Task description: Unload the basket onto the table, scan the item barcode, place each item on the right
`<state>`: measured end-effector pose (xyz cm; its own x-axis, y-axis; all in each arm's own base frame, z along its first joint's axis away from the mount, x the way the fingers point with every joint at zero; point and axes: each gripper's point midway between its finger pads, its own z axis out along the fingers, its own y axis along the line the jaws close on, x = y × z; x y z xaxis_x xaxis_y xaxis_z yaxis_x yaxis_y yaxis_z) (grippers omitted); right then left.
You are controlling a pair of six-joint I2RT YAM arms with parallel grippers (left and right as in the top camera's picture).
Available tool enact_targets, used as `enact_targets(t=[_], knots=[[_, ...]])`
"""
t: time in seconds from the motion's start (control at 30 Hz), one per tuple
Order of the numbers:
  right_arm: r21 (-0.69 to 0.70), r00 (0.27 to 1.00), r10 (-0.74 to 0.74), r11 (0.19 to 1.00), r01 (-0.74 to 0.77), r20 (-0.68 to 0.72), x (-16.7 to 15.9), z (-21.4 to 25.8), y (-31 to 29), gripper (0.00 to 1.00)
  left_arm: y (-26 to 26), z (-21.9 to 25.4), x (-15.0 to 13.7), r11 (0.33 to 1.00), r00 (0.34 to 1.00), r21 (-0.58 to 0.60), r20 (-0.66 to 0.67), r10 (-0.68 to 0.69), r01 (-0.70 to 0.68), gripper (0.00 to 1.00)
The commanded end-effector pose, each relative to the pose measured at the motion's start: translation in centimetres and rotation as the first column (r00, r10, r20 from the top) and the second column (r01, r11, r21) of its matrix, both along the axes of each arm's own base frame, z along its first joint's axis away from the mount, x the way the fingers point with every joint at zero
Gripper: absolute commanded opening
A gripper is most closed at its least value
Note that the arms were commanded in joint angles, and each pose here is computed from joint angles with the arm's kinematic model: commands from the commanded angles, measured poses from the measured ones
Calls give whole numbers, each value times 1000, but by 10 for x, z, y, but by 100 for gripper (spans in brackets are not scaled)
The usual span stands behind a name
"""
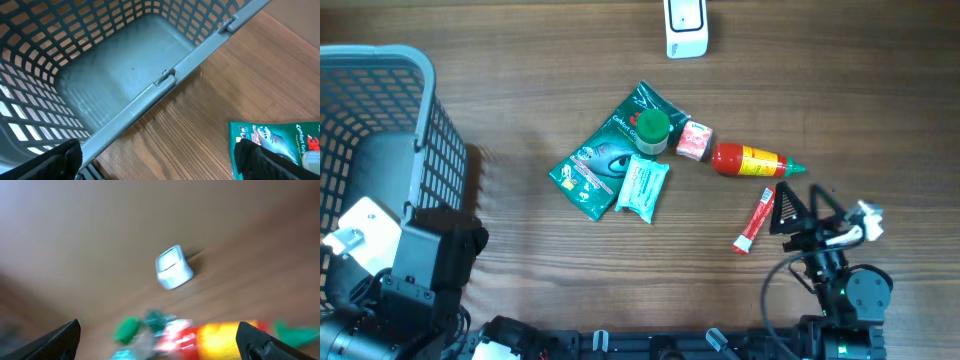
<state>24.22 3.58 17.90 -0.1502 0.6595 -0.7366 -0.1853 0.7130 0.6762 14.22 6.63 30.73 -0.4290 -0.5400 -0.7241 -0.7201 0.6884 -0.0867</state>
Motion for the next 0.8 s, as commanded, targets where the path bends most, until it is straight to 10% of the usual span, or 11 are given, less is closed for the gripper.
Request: enact_targets(t=[0.0, 0.2, 0.47, 0.63, 0.77], knots=[[372, 964, 254, 905, -208, -81, -14, 2, 38, 100, 4, -1, -1, 1000, 1000, 7, 5, 29, -29, 100], [269, 949, 309, 921, -282, -67, -20, 1, 48, 100, 4, -1, -1, 1000, 1000, 7, 5, 29, -29, 100], [144, 873, -16, 985, 98, -487, -4, 27, -5, 99, 4, -1, -1, 1000, 1000, 7, 5, 29, -29, 100], [89, 568, 17, 991, 99, -823, 31, 19, -5, 100, 4, -1, -1, 1000, 1000, 7, 5, 29, -29, 100], [85, 157, 86, 996, -16, -984, 5, -64, 15, 91, 4, -1, -1, 1000, 1000, 7, 5, 29, -29, 100]])
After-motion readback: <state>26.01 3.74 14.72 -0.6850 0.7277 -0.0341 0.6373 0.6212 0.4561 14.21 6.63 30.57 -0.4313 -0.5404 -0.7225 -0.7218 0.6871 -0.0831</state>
